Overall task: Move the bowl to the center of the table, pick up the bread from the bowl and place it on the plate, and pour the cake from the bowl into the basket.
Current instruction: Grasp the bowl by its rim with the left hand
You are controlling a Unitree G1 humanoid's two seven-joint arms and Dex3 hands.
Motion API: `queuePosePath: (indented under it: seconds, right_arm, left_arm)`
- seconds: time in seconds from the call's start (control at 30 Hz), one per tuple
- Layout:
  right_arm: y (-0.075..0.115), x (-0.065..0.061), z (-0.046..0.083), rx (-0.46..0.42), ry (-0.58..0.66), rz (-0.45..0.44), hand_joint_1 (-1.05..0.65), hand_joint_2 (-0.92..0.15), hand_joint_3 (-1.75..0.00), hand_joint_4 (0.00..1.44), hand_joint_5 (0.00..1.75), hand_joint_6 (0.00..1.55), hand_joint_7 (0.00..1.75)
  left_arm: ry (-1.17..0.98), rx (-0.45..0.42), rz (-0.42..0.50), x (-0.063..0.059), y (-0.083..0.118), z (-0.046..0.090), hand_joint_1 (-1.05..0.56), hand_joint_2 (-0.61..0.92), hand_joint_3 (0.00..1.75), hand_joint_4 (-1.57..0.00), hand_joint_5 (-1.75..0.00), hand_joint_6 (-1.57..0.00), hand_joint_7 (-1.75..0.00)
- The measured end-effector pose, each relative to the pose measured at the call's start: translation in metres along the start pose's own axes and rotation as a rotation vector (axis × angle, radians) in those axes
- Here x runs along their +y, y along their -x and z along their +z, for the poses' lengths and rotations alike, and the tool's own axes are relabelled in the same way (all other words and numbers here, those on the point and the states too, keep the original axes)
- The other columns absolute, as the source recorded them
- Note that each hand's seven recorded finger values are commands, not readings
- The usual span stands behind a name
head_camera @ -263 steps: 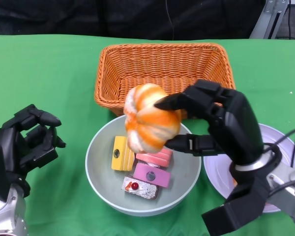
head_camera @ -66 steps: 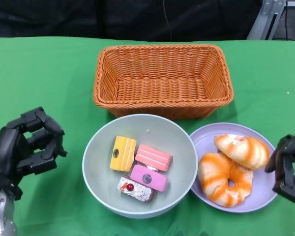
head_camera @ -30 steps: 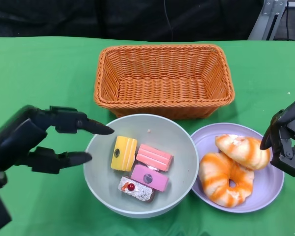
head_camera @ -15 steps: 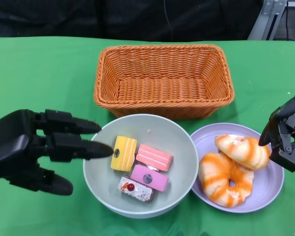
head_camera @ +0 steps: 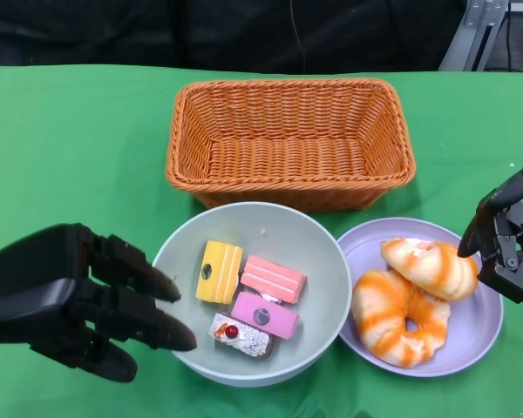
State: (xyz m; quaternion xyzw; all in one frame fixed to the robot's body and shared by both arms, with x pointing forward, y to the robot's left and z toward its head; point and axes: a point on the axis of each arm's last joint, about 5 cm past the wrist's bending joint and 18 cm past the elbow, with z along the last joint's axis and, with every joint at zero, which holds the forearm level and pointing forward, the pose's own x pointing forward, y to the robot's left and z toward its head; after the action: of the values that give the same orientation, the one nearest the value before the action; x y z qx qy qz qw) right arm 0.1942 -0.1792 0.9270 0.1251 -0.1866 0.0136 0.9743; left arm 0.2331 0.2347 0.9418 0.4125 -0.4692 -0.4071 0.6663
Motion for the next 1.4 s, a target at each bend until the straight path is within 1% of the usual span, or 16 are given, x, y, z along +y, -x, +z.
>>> queuePosePath:
  seconds: [0.13,0.27,0.4,0.5,0.63,0.73,0.87,1.0,1.1,1.23,1.4]
  right_arm:
    - [0.0,0.001,0.001,-0.004,-0.006,0.004,-0.12,-0.57,-1.14,0.77,1.75,0.68,1.45]
    - [0.002,0.004,0.0,-0.002,-0.018,0.003,-0.12,-0.57,-1.13,0.77,1.75,0.69,1.44]
    - [0.003,0.007,-0.002,0.001,-0.03,-0.005,-0.12,-0.58,-1.12,0.77,1.75,0.7,1.43]
    - [0.005,0.008,-0.003,0.0,-0.035,-0.01,-0.11,-0.58,-1.1,0.78,1.75,0.71,1.42]
    - [0.007,0.009,-0.004,0.001,-0.029,-0.014,-0.11,-0.58,-1.09,0.78,1.75,0.72,1.41]
    - [0.007,0.009,-0.004,0.003,-0.029,-0.015,-0.11,-0.59,-1.09,0.78,1.75,0.72,1.41]
    - [0.008,0.009,-0.004,0.003,-0.031,-0.015,-0.11,-0.6,-1.07,0.78,1.74,0.73,1.4]
    - [0.008,0.009,-0.004,-0.002,-0.03,-0.013,-0.1,-0.6,-1.08,0.78,1.75,0.72,1.41]
    - [0.008,0.009,-0.004,-0.007,-0.031,-0.007,-0.1,-0.6,-1.08,0.78,1.75,0.71,1.41]
    - [0.008,0.009,-0.004,-0.006,-0.032,-0.001,-0.11,-0.6,-1.08,0.78,1.75,0.71,1.41]
    - [0.008,0.009,-0.004,-0.004,-0.029,-0.002,-0.1,-0.6,-1.09,0.79,1.75,0.71,1.42]
  left_arm:
    - [-0.025,0.0,-0.031,-0.002,-0.003,0.0,-0.4,0.83,0.0,-1.11,-0.11,-1.06,-0.04]
    - [-0.051,0.0,-0.084,-0.009,-0.008,0.003,-0.39,0.83,0.0,-1.09,-0.08,-1.03,-0.01]
    - [-0.093,0.011,-0.109,-0.015,-0.012,0.008,-0.4,0.85,0.01,-1.07,-0.06,-0.98,0.0]
    - [-0.11,0.05,-0.124,-0.019,-0.014,0.013,-0.41,0.82,0.0,-1.03,-0.03,-0.94,0.0]
    - [-0.124,0.099,-0.147,-0.025,-0.016,0.017,-0.41,0.78,0.0,-1.01,-0.02,-0.91,0.0]
    - [-0.137,0.122,-0.141,-0.027,-0.019,0.019,-0.43,0.77,0.0,-1.01,-0.01,-0.9,0.0]
    - [-0.164,0.149,-0.137,-0.027,-0.023,0.019,-0.48,0.81,0.01,-0.96,0.0,-0.85,0.0]
    - [-0.187,0.195,-0.145,-0.026,-0.022,0.018,-0.51,0.83,0.01,-0.93,0.0,-0.82,0.0]
    - [-0.205,0.234,-0.153,-0.026,-0.02,0.018,-0.52,0.84,0.01,-0.91,0.0,-0.81,0.0]
    - [-0.222,0.262,-0.166,-0.028,-0.02,0.017,-0.51,0.84,0.01,-0.91,0.0,-0.81,0.0]
    - [-0.247,0.297,-0.215,-0.027,-0.021,0.017,-0.49,0.84,0.0,-0.92,-0.01,-0.83,-0.01]
